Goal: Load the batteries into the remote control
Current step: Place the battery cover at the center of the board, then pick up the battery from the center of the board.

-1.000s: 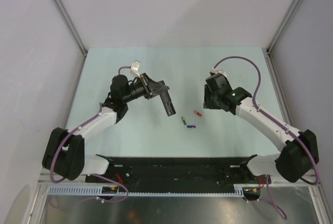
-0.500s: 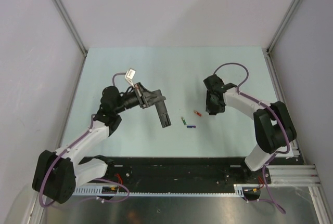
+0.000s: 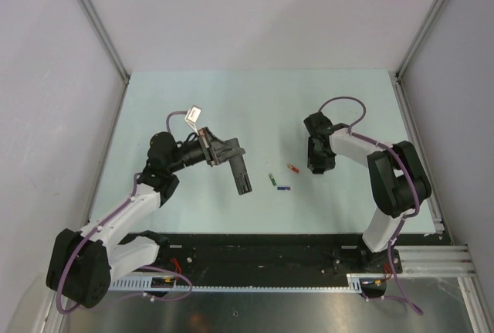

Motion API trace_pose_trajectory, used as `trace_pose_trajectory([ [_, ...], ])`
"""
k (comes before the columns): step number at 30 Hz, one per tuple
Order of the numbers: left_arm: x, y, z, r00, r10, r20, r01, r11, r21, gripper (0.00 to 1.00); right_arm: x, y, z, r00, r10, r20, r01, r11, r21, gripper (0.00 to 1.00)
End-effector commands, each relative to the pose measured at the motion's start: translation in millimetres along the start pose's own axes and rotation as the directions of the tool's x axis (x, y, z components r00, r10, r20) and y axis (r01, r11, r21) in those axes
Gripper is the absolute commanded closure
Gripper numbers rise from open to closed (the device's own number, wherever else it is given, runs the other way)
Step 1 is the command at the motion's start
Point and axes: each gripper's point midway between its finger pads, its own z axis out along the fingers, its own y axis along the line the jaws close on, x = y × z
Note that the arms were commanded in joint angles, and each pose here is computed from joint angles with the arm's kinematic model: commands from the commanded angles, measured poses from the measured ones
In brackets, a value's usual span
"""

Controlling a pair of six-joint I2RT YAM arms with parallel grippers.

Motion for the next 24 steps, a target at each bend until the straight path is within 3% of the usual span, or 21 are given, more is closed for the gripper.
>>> trace_pose_trajectory([
  [1, 1, -13, -3, 0.998, 0.063, -0.004, -0.063, 0.997, 0.052, 1.0, -6, -4, 4, 1.0, -0.01, 0.009, 0.009, 1.0, 0.016, 0.93],
  [3, 2, -13, -3, 0.998, 0.06, -0.006, -0.06, 0.997, 0.052, 1.0, -7, -4, 3, 1.0, -0.004, 0.015, 0.004, 1.0, 0.018, 0.82],
  [4, 2, -14, -4, 0.998, 0.06, -0.007, -0.059, 0.997, 0.054, 1.0, -9, -4, 2, 1.0, -0.003, 0.021, 0.002, 1.0, 0.017, 0.7],
  [6, 2, -15, -4, 0.998, 0.063, -0.003, -0.063, 0.996, 0.056, 1.0, -13, -5, -4, 0.999, 0.009, 0.043, -0.009, 1.0, 0.02, 0.56],
  [12, 0, -17, -4, 0.998, 0.068, 0.003, -0.068, 0.996, 0.059, 1.0, -32, -1, -45, 0.984, 0.07, 0.165, -0.067, 0.998, -0.021, 0.27],
  [15, 0, -15, -4, 0.998, 0.066, 0.001, -0.066, 0.996, 0.056, 1.0, -38, 6, -64, 0.974, 0.073, 0.216, -0.064, 0.997, -0.047, 0.2],
  [18, 1, -14, -4, 0.998, 0.066, -0.001, -0.066, 0.996, 0.053, 1.0, -36, 22, -84, 0.965, 0.047, 0.258, -0.024, 0.996, -0.092, 0.21],
  [20, 2, -13, -4, 0.998, 0.07, 0.003, -0.07, 0.996, 0.049, 1.0, -26, 46, -96, 0.961, -0.02, 0.277, 0.061, 0.989, -0.137, 0.24],
  [24, 6, -6, -7, 0.998, 0.066, 0.006, -0.066, 0.997, 0.035, 1.0, 0, 89, -104, 0.926, -0.195, 0.322, 0.25, 0.958, -0.138, 0.39],
])
